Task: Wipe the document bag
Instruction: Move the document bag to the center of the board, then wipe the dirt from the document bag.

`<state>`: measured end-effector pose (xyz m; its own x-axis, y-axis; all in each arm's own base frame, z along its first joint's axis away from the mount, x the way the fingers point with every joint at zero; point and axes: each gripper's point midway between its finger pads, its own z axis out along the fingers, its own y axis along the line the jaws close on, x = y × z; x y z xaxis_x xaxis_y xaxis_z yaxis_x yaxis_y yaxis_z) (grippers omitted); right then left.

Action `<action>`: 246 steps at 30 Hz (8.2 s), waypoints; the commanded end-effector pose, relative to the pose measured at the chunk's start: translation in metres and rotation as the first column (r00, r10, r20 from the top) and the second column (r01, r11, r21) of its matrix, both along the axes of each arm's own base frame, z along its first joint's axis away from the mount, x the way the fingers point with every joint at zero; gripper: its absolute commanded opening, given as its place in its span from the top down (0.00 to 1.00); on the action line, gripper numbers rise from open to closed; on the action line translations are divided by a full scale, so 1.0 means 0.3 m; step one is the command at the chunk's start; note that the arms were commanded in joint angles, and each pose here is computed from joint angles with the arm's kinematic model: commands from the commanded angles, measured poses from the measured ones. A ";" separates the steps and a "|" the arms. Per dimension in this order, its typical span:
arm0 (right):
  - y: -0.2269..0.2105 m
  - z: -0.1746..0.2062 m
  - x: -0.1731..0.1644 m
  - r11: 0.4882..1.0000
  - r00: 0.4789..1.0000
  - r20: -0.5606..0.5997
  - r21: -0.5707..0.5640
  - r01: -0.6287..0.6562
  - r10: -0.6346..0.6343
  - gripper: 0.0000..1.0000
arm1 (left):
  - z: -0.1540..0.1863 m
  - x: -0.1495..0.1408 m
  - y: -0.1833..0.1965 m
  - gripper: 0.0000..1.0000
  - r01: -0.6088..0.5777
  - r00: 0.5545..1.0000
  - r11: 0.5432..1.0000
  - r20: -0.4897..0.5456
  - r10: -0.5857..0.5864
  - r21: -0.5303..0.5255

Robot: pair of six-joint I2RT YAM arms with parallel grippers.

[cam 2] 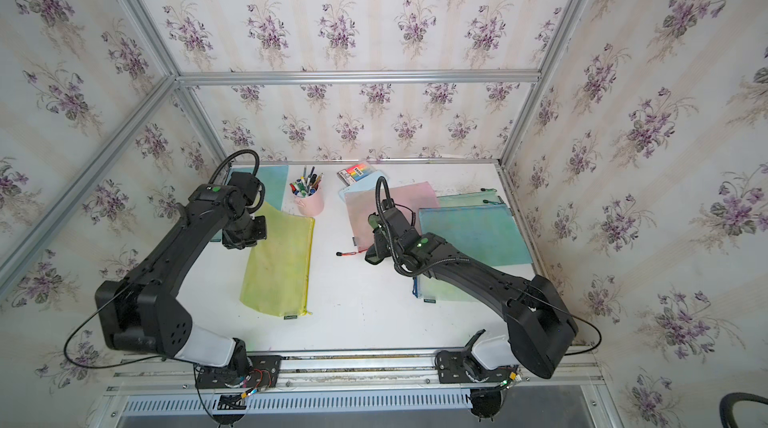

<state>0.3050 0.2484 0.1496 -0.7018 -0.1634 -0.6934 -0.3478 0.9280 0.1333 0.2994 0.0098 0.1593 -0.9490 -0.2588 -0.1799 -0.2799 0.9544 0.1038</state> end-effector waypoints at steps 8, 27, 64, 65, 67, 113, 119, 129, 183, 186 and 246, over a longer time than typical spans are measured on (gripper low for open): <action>0.002 -0.003 0.123 0.999 0.999 -0.024 -0.046 0.022 -0.023 0.84 | -0.018 0.229 0.203 1.00 0.003 0.999 0.991 -0.044 0.003 0.134; 0.098 0.013 0.412 0.993 0.999 -0.036 -0.120 0.019 -0.023 0.84 | -0.106 0.313 0.362 1.00 -0.196 0.977 0.964 0.050 0.208 -0.181; 0.022 -0.001 0.392 0.989 0.995 -0.065 -0.130 0.072 -0.081 0.84 | -0.217 0.414 0.504 1.00 -0.397 0.807 0.739 0.176 0.563 -0.544; 0.017 0.000 0.389 0.988 0.994 -0.065 -0.132 0.077 -0.086 0.84 | -0.216 0.422 0.510 1.00 -0.397 0.805 0.739 0.180 0.566 -0.545; 0.005 -0.001 0.379 0.987 0.993 -0.067 -0.135 0.087 -0.097 0.84 | -0.215 0.427 0.521 1.00 -0.405 0.806 0.740 0.174 0.566 -0.537; -0.379 0.129 0.382 0.972 0.972 -0.050 -0.061 0.229 -0.232 0.83 | 0.120 0.249 -0.335 0.00 0.272 0.906 0.925 0.394 -0.155 -0.263; -0.326 0.085 0.419 0.976 0.972 -0.088 -0.007 0.217 -0.217 0.83 | 0.055 0.413 -0.674 0.01 0.518 0.836 0.801 0.375 -0.400 -0.301; -0.241 0.042 0.491 0.976 0.971 -0.107 0.001 0.217 -0.216 0.83 | -0.249 0.654 -0.812 0.02 0.433 0.898 0.787 0.288 -0.333 -0.440; 0.096 -0.374 0.112 0.988 0.953 -0.274 -0.108 0.108 -0.134 0.84 | -0.483 0.062 -0.752 0.98 0.189 0.980 0.709 0.172 -0.096 -0.679; 0.308 -0.356 0.055 0.995 0.967 -0.254 -0.081 -0.051 0.029 0.82 | -0.500 0.049 -0.764 0.98 0.204 0.978 0.705 0.168 -0.121 -0.680; 0.490 -0.272 0.220 0.977 0.943 -0.287 0.178 -0.121 0.169 0.79 | -0.455 -0.026 -0.721 0.99 0.362 0.927 0.672 0.172 -0.333 -0.646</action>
<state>0.3724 0.3434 0.0614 -0.8744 -0.1511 -0.4610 -0.3085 0.9065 0.2881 0.2985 -0.2059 0.0226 -0.9891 -0.0200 -0.1461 0.0699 0.8086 -0.5842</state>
